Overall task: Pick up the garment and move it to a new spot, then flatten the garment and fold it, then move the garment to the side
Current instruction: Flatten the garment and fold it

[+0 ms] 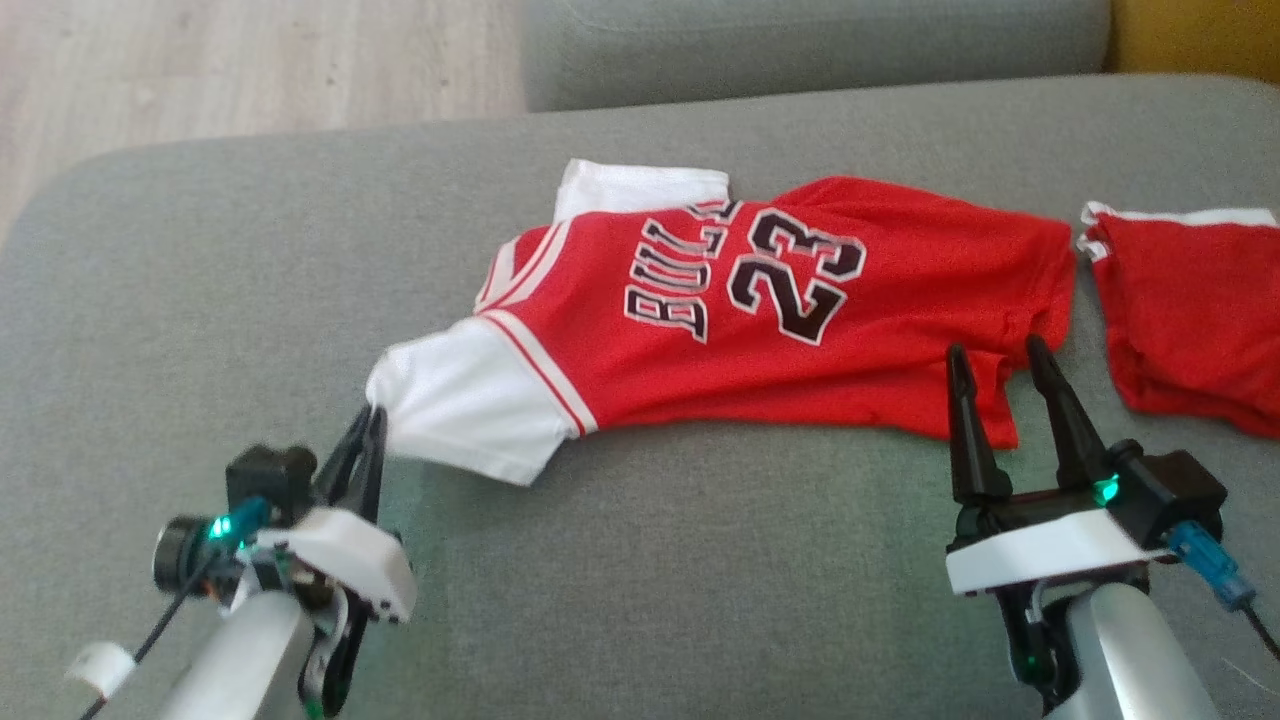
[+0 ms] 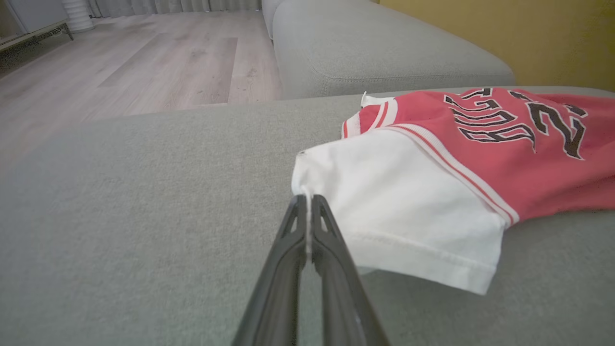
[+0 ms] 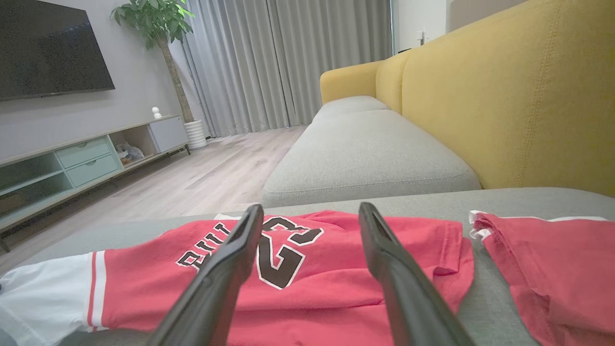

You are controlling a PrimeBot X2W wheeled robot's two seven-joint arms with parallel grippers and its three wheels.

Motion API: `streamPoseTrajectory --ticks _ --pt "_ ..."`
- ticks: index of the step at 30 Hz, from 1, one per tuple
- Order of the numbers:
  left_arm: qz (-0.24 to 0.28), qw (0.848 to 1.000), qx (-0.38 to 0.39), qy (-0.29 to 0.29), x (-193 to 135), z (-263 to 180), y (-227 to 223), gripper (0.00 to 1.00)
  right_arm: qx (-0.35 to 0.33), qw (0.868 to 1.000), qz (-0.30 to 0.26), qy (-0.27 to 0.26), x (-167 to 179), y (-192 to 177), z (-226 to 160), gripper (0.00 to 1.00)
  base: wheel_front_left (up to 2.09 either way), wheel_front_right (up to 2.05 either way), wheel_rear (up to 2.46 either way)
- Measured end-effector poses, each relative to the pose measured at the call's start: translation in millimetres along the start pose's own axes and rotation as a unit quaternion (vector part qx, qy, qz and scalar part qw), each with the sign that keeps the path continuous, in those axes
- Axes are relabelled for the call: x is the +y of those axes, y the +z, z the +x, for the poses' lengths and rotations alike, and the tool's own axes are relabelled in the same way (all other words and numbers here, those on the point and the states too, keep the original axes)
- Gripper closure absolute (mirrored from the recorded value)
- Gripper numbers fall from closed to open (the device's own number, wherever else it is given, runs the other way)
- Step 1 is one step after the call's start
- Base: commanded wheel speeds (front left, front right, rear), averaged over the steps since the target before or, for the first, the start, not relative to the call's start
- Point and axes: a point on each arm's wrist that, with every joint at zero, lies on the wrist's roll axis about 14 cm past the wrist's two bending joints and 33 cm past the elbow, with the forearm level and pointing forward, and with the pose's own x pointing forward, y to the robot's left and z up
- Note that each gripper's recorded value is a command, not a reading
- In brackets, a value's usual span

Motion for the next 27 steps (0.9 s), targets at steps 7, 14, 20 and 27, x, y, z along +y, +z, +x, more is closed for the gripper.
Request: streamPoseTrajectory --ticks 7,14,20,27 --pt "-0.015 0.999 0.038 0.0 -5 -34 -25 0.0 0.005 1.0 0.0 0.017 13 -2 -5 0.0 0.0 0.0 0.0" --pt "-0.028 0.998 -0.059 0.022 -3 -39 15 0.0 -0.002 1.0 -0.001 0.016 13 3 -8 0.0 0.0 0.0 0.0" --pt "-0.031 0.979 -0.2 0.003 -18 -44 83 0.0 -0.023 1.0 -0.003 0.011 9 17 -6 0.0 0.0 0.0 0.0" --pt "-0.043 0.963 -0.267 0.018 -23 -51 117 0.0 -0.024 1.0 -0.007 0.005 4 17 -7 0.0 0.0 0.0 0.0"
